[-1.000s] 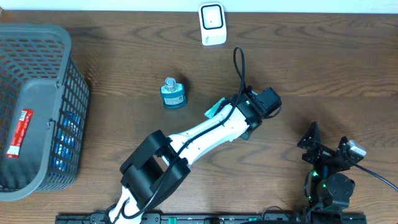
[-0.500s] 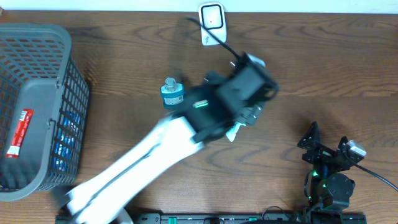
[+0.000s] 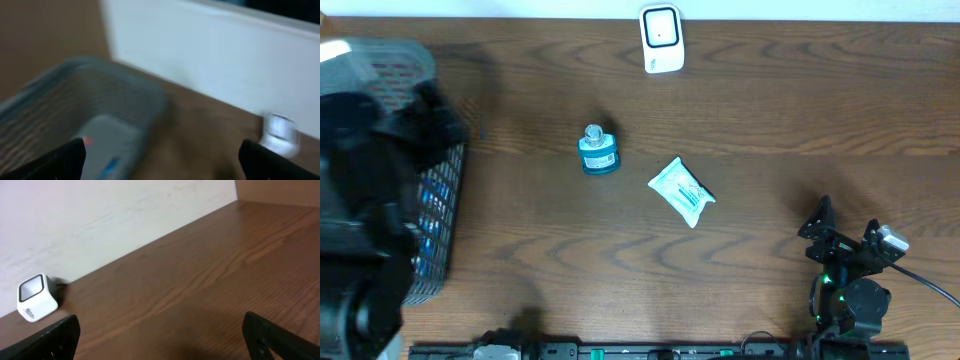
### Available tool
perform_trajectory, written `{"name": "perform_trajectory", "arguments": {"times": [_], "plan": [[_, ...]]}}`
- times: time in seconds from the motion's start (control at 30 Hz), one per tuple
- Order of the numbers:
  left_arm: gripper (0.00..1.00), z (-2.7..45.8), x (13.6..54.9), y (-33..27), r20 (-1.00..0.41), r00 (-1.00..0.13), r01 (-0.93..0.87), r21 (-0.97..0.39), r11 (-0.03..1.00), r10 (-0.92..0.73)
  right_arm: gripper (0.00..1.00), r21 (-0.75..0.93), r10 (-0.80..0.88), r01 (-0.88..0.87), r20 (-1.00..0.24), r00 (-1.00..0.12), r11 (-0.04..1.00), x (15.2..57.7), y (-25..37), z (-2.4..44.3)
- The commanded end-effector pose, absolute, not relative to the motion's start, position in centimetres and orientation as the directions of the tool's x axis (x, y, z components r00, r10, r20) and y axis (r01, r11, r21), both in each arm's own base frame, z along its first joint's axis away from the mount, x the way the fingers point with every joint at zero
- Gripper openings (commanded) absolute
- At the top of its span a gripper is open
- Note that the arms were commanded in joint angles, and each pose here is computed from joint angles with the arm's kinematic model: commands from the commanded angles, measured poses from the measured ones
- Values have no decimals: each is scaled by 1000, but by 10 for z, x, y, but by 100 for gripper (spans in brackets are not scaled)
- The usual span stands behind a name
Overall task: Scan the item barcode
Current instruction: 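Move the left gripper back into the basket toward the Oreo pack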
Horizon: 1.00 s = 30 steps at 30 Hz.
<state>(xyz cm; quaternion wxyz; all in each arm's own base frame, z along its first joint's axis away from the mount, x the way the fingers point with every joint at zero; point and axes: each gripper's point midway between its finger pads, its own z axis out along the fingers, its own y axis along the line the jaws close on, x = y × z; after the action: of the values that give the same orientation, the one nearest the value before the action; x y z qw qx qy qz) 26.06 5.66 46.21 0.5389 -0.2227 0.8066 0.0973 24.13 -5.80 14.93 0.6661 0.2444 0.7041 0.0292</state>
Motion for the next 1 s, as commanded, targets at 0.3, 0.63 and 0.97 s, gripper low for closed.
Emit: {"name": "perform_trajectory", "arguments": {"times": [0.3,0.63,0.97], "plan": [[98,386,282,173,-758,-357,-731,-138,668,-546,99,353,372,297,-928,-7,887,242,-55,147],[98,282,307,220,-507,-622,-709,40,704,-597,99,353,372,297,-928,-7,887,242,-55,147],[98,179,330,194,-193,-859,-475,-41,879,-474,99,353,372,297,-928,-7,887,242,-55,147]]}}
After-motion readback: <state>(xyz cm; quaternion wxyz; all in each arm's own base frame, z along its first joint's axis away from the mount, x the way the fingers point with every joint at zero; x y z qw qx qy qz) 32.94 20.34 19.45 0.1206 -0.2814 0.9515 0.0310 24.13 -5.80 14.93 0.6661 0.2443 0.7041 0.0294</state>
